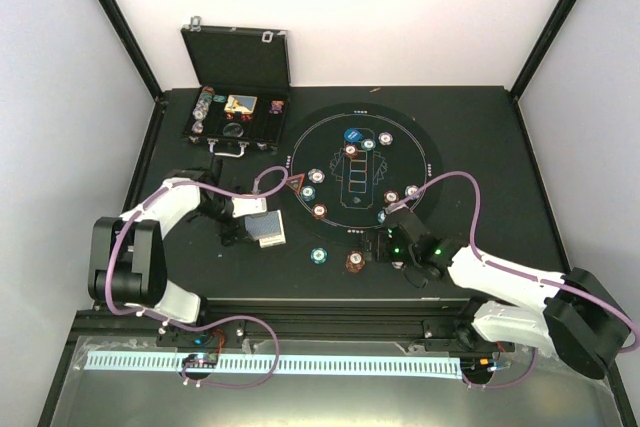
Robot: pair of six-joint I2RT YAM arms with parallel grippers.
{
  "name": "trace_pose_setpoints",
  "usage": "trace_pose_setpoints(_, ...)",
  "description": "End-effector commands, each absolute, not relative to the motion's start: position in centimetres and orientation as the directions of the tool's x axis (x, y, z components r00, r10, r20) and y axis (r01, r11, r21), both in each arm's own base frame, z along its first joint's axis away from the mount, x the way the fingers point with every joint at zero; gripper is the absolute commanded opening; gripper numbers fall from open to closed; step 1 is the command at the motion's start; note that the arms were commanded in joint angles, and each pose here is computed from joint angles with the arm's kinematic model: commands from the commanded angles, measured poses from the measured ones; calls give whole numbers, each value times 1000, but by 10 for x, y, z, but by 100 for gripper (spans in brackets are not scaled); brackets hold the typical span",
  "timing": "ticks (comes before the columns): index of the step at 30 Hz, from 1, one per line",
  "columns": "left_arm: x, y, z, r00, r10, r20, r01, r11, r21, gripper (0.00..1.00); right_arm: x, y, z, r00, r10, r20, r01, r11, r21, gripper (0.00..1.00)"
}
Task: Distribute texas hold em gaming equipment
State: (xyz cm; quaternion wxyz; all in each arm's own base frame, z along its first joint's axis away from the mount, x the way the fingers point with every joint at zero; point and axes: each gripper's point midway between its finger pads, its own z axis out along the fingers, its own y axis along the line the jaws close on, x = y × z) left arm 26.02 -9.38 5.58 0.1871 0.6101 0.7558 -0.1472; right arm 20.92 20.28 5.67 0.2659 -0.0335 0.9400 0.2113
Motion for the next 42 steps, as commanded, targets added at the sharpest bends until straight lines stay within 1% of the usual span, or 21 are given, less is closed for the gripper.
trace_pose_setpoints(1, 266, -94, 57, -171, 877, -449, 980, 200, 19, 99, 212, 208, 62, -849, 61, -525, -182, 900, 397, 100)
trace_pose_setpoints(12, 261, -94, 47, -160, 892, -422, 983, 185, 18, 99, 211, 206, 61, -849, 67, -524, -172, 903, 394, 100)
trace_pose_setpoints(29, 266, -93, 29, -185, 905, -384, 977, 211, 27, 99, 212, 204, 60, -849, 74, -523, -161, 906, 390, 100)
trace_pose_setpoints(34, 266, -93, 26, -174, 906, -387, 976, 212, 57, 99, 212, 203, 59, -850, 74, -521, -159, 908, 387, 100)
trace_pose_setpoints(42, 264, -90, 16, -190, 914, -359, 975, 219, 43, 99, 212, 204, 60, -850, 74, -522, -159, 907, 389, 100)
